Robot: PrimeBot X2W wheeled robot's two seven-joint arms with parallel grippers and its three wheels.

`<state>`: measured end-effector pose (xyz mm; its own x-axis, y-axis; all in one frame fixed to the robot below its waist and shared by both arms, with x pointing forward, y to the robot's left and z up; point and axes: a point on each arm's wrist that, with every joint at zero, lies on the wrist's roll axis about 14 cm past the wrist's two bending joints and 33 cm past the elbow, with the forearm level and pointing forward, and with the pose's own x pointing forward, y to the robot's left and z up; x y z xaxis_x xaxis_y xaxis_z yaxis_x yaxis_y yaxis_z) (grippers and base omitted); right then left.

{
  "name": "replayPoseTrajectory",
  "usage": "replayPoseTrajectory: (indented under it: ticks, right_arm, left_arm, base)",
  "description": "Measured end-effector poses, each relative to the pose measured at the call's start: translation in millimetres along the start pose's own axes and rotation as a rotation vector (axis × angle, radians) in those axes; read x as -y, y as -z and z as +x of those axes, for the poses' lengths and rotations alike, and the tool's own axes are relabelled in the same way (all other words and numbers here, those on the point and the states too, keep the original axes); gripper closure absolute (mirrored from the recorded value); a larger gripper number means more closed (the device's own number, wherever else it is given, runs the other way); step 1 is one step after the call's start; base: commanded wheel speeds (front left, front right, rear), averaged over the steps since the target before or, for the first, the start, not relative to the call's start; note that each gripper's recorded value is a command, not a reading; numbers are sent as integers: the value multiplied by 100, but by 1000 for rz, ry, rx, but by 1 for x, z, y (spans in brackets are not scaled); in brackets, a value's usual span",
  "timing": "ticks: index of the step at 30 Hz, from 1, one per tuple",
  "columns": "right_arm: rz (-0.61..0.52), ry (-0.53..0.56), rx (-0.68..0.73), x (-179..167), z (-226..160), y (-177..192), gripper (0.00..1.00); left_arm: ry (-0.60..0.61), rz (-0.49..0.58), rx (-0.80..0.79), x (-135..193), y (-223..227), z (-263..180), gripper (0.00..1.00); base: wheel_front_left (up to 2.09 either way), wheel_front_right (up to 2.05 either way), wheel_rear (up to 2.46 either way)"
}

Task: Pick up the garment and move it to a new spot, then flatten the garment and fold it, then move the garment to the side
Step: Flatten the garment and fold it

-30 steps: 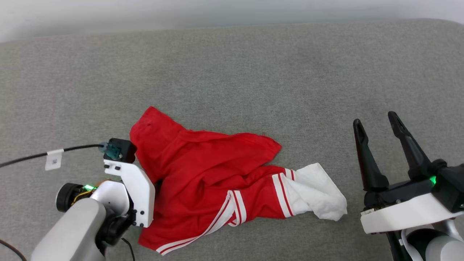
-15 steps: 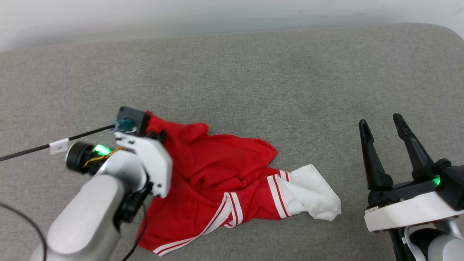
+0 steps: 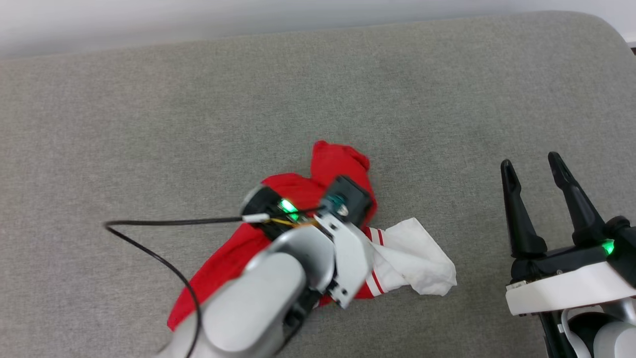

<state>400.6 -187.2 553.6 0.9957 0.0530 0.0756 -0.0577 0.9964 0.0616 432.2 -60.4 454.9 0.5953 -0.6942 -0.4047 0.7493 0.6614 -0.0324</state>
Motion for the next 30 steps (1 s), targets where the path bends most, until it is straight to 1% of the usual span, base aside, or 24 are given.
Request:
replayPoseTrajectory:
  ticks: [3,6,7,8,10,13,17,20,25,30]
  right_arm:
    - [0,8,-3,3,0,1,0]
    - [1,8,-5,3,0,2,0]
    - [1,6,-4,2,1,2,0]
    - [2,3,-2,1,1,2,0]
    - [4,-3,6,-1,2,0,0]
    - [1,-16,27,-5,3,-6,0]
    - [1,-33,48,-11,2,-13,0]
    - [4,-48,58,-16,0,-18,0]
    - [3,-75,68,-26,-4,-24,0]
    - [-3,-98,71,-34,-8,-29,0]
  left_arm:
    - [91,9,-57,29,20,7,100]
    - [146,0,-115,48,41,6,100]
    - [155,-6,-126,51,46,5,58]
    - [153,-9,-128,51,48,4,0]
    - [141,-13,-88,49,42,4,0]
    - [95,-25,24,41,18,2,0]
    - [-1,-50,190,20,-19,-10,0]
    - [-93,-86,281,0,-36,-27,0]
    - [-288,-150,341,-44,-34,-64,0]
    - [-485,-214,320,-88,-9,-110,0]
  base:
    - [0,0,0]
    - [0,0,0]
    - [0,0,0]
    - [0,0,0]
    - [0,0,0]
    - [0,0,0]
    - [0,0,0]
    - [0,0,0]
    - [0,0,0]
    - [0,0,0]
